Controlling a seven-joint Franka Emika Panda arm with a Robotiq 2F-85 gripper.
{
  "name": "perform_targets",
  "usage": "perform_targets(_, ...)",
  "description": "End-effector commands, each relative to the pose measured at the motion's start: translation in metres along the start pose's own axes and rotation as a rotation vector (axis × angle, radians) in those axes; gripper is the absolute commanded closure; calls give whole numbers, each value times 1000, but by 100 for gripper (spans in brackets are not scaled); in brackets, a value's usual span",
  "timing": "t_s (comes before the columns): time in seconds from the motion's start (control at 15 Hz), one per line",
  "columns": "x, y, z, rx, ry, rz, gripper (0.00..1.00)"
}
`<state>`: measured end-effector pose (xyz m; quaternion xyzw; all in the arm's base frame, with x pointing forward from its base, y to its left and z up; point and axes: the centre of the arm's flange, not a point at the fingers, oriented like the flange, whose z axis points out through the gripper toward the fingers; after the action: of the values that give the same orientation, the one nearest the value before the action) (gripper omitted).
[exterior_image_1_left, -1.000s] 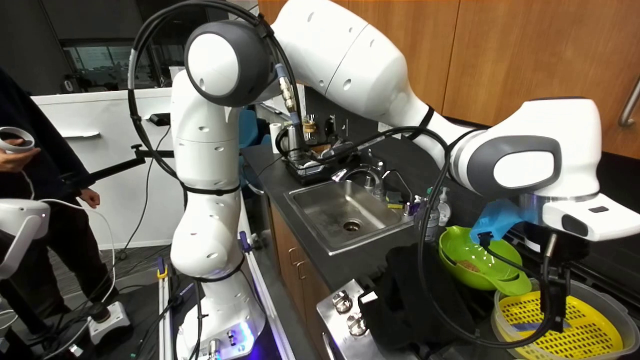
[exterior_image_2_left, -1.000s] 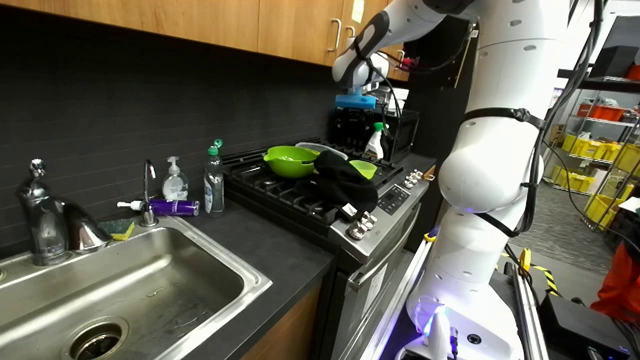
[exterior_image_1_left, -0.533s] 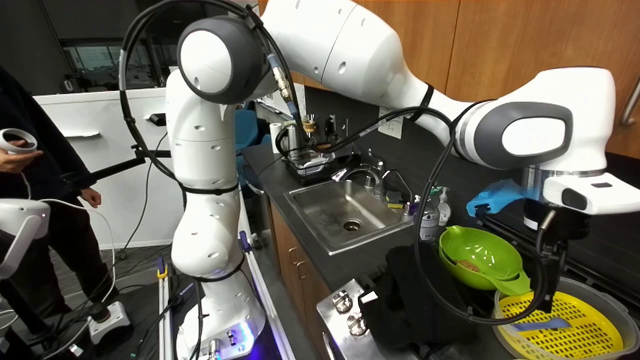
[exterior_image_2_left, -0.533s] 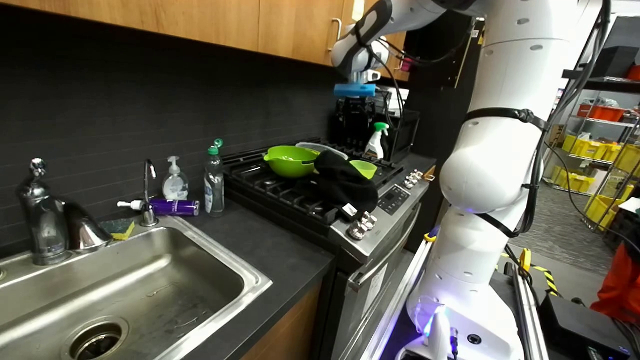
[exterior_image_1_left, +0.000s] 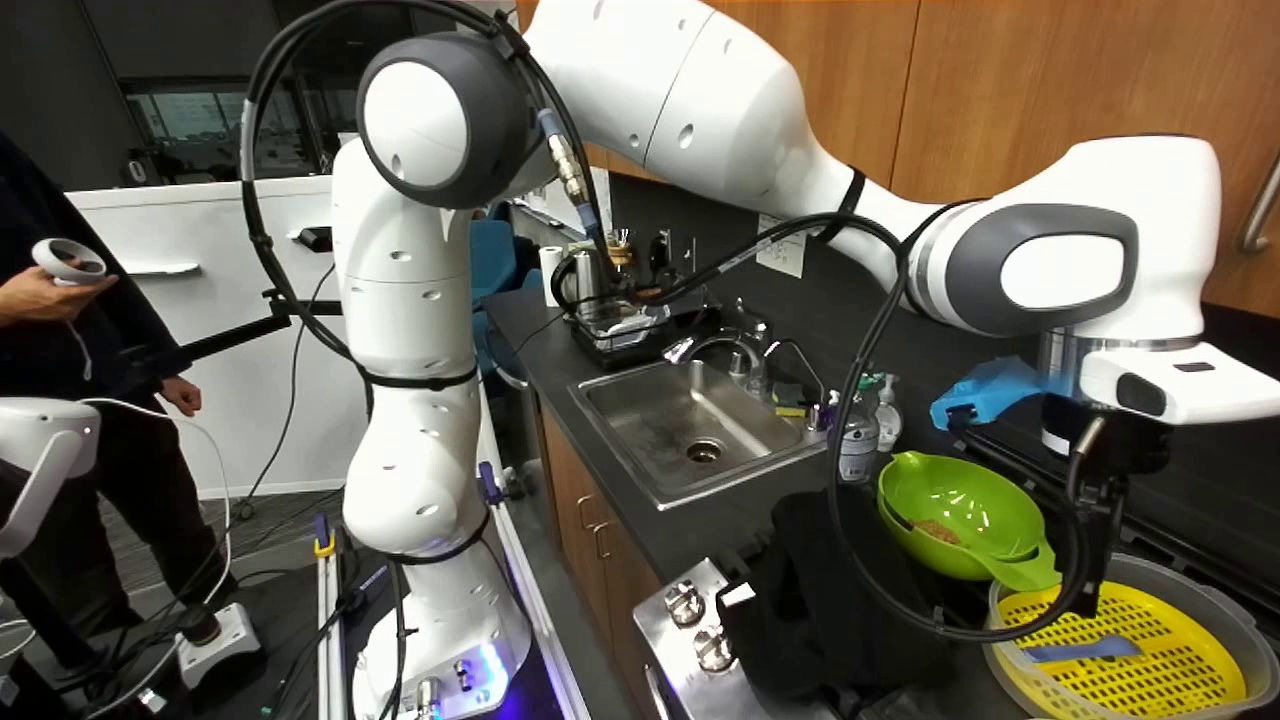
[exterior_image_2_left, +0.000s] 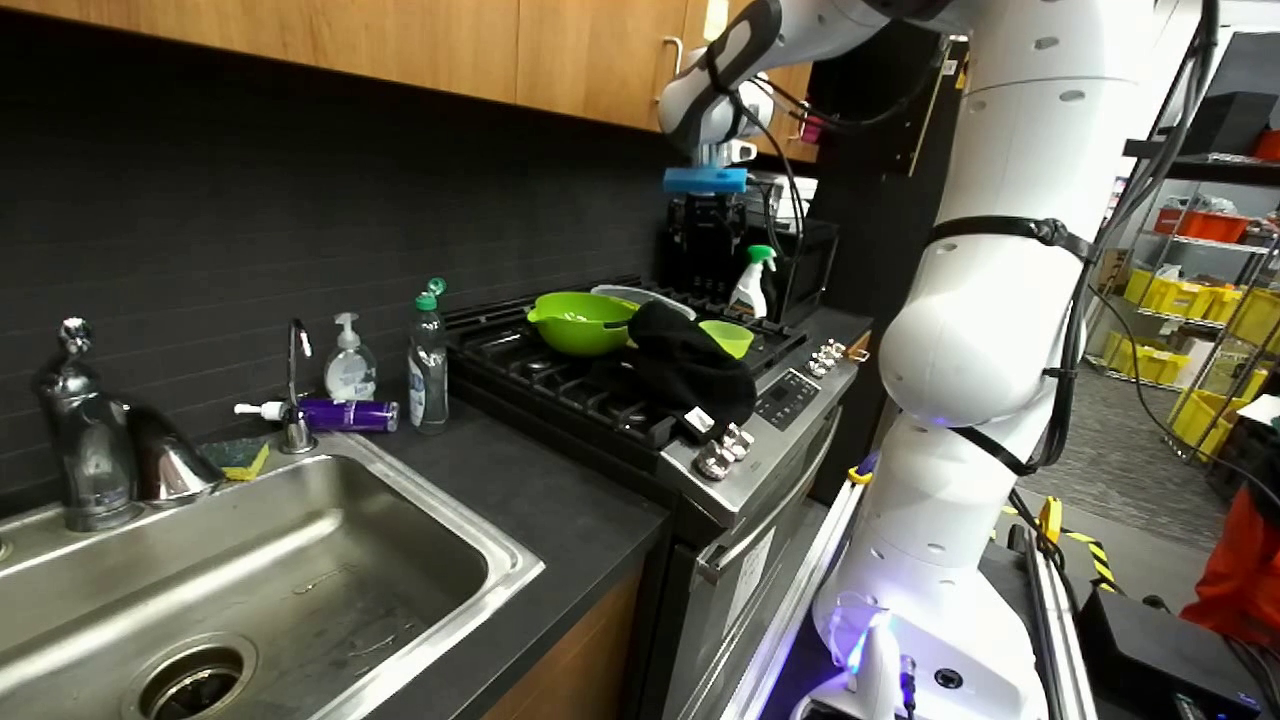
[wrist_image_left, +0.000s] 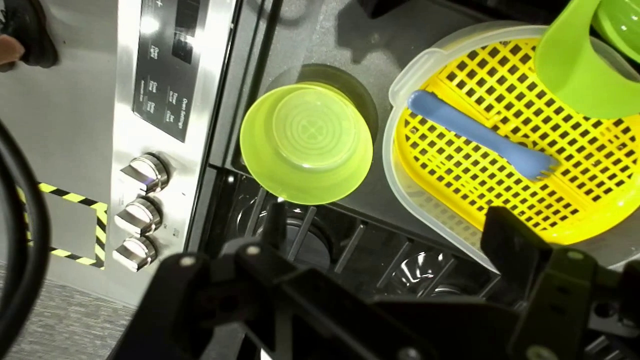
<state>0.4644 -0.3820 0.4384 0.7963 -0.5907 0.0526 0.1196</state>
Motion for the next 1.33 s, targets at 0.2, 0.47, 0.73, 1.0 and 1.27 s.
perform_targets(0.2, -5, -2, -8, 56, 44, -159, 0)
perform_targets(0.47, 3, 1, -6, 97, 78, -313, 0)
perform_targets(0.73, 5, 6, -8, 189, 36, -473, 0)
perform_targets(1.0, 6, 11, -9, 340, -65, -602, 0)
perform_targets(1.27, 5, 5, -3, 322, -44, -583, 0)
